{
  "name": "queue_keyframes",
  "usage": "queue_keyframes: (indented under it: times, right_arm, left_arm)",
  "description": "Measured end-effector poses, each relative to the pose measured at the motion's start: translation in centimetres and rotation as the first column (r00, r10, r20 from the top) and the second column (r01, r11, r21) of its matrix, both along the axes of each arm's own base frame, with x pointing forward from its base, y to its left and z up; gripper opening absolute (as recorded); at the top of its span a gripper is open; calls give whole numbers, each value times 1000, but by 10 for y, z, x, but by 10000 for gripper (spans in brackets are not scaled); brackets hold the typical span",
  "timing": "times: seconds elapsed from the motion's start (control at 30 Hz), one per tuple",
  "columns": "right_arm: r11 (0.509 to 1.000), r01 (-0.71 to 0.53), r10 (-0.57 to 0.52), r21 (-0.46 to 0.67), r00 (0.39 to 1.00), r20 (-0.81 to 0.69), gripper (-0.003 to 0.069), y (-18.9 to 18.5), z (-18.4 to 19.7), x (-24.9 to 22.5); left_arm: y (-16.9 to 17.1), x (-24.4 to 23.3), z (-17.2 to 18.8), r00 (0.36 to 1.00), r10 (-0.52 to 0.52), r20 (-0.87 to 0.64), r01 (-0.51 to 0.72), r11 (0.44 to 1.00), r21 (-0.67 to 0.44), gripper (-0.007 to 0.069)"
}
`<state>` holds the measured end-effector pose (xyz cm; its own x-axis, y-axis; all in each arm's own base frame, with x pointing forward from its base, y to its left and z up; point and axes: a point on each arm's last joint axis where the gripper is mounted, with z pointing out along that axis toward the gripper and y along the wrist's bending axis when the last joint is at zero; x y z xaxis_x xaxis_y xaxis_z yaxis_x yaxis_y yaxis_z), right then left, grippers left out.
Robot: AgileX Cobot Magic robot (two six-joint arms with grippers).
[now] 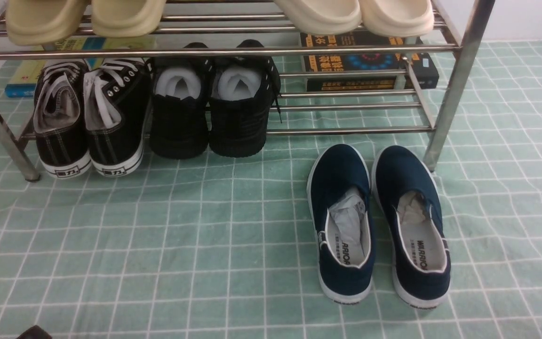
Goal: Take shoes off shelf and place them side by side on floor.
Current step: 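Grasp the leftmost shoe on the bottom shelf of the shoe rack with the left gripper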
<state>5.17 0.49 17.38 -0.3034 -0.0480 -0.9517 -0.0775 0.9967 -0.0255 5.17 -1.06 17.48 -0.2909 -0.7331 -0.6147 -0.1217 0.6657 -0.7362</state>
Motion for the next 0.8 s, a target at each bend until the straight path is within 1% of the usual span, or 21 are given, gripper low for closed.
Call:
queue_keyframes:
  times: [0.03, 0.07, 0.1, 0.13, 0.23, 0.37, 0.43, 0.5, 0.53, 0.6, 0.63, 0.67, 0.7, 0.73, 0.77, 0.8]
  right_arm:
    - [1000, 0, 0, 0, 1000, 0, 190, 0, 0, 0]
    - [1000, 0, 0, 0, 1000, 0, 192, 0, 0, 0]
    - [1000, 0, 0, 0, 1000, 0, 193, 0, 0, 0]
    - [1000, 0, 0, 0, 1000, 0, 196, 0, 0, 0]
    - [1000, 0, 0, 0, 1000, 0, 200, 0, 0, 0]
    - [1000, 0, 0, 0, 1000, 0, 205, 0, 0, 0]
    - [1000, 0, 0, 0, 1000, 0, 206, 0, 0, 0]
    - [1000, 0, 0, 0, 1000, 0, 209, 0, 0, 0]
    - [1000, 0, 0, 0, 1000, 0, 209, 0, 0, 0]
    - [1000, 0, 0, 0, 1000, 0, 211, 0, 0, 0]
    - [1000, 0, 0, 0, 1000, 0, 213, 0, 0, 0]
    - [1000, 0, 0, 0, 1000, 0, 215, 0, 0, 0]
    - [1000, 0, 0, 0, 1000, 0, 215, 0, 0, 0]
    - [1000, 0, 0, 0, 1000, 0, 217, 0, 0, 0]
    - [1000, 0, 0, 0, 1000, 0, 218, 0, 0, 0]
    - [1000, 0, 0, 0, 1000, 0, 219, 0, 0, 0]
  left_arm:
    - [-1, 0, 0, 1000, 1, -2, -1, 1000, -24, 242]
    - [-2, 0, 0, 1000, 15, -17, -17, 991, -135, 242]
    - [-2, 0, 0, 1000, 16, -19, -19, 989, -147, 242]
    - [-3, 0, 0, 999, 24, -27, -29, 979, -200, 242]
    - [-3, 0, 0, 999, 28, -28, -34, 975, -219, 242]
    - [-2, 1, 1, 999, 39, -8, -40, 978, -203, 238]
    - [-1, 2, 3, 999, 49, 20, -44, 978, -202, 216]
    - [1, 3, 9, 993, 68, 98, -47, 977, -210, 142]
    - [1, 3, 10, 992, 70, 103, -47, 976, -210, 135]
    - [2, 3, 18, 987, 78, 142, -49, 979, -197, 50]
    - [2, 2, 23, 984, 75, 159, -46, 983, -179, 29]
    - [3, 2, 36, 980, 69, 184, -43, 989, -141, 7]
    - [3, 2, 38, 980, 68, 189, -43, 990, -135, 6]
    - [3, 2, 55, 980, 59, 191, -43, 995, -88, 1]
    - [3, 3, 57, 981, 56, 183, -43, 996, -76, 1]
    - [4, 7, 74, 991, 46, 127, -45, 999, -11, 1]
